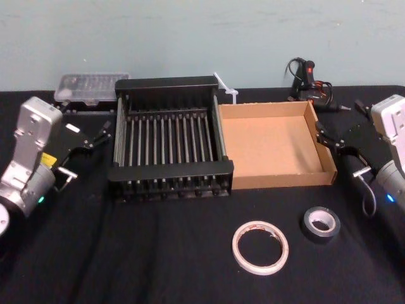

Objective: Pick up the white tape and place it into the black box , Pick up the silver tape and place it into the brown box.

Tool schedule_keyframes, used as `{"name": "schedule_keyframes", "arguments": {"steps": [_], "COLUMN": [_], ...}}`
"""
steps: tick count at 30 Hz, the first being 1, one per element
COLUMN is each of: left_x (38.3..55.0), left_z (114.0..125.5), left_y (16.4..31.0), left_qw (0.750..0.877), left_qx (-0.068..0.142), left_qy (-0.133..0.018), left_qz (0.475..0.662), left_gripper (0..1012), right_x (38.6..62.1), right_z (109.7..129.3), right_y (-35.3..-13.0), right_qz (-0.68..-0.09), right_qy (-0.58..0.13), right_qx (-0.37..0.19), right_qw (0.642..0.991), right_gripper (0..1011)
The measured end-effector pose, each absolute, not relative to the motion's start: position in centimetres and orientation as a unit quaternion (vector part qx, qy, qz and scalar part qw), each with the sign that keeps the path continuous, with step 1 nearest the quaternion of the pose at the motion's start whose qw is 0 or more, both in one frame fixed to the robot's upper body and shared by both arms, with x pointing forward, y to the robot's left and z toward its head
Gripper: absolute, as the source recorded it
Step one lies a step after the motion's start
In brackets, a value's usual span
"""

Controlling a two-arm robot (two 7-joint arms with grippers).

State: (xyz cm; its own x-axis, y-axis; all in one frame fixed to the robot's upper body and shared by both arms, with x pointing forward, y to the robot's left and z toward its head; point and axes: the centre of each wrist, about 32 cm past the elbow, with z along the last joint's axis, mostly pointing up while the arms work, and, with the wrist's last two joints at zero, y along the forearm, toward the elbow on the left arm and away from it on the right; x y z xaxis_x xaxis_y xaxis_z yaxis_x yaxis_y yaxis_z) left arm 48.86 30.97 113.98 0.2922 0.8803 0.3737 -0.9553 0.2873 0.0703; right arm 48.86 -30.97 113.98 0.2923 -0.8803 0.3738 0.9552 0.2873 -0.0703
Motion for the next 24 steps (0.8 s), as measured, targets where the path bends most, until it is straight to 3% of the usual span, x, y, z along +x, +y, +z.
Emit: {"name": "schedule_keyframes", "arguments": {"steps": [24], "left_x": [48.86], "left_z": [113.98], "left_y": [30.97], "left_qw": [0.791], "left_qx": [0.142], "left_qy": [-0.132], "left_qz": [0.58], "left_gripper": [1001], "right_x": [48.86], "right_z": [113.98], "right_y": [-30.97], "right_qz": [-0.58], "right_qy": [-0.132], "right_qx": [-0.142], "right_qw": [0.791], "right_gripper": [1002]}}
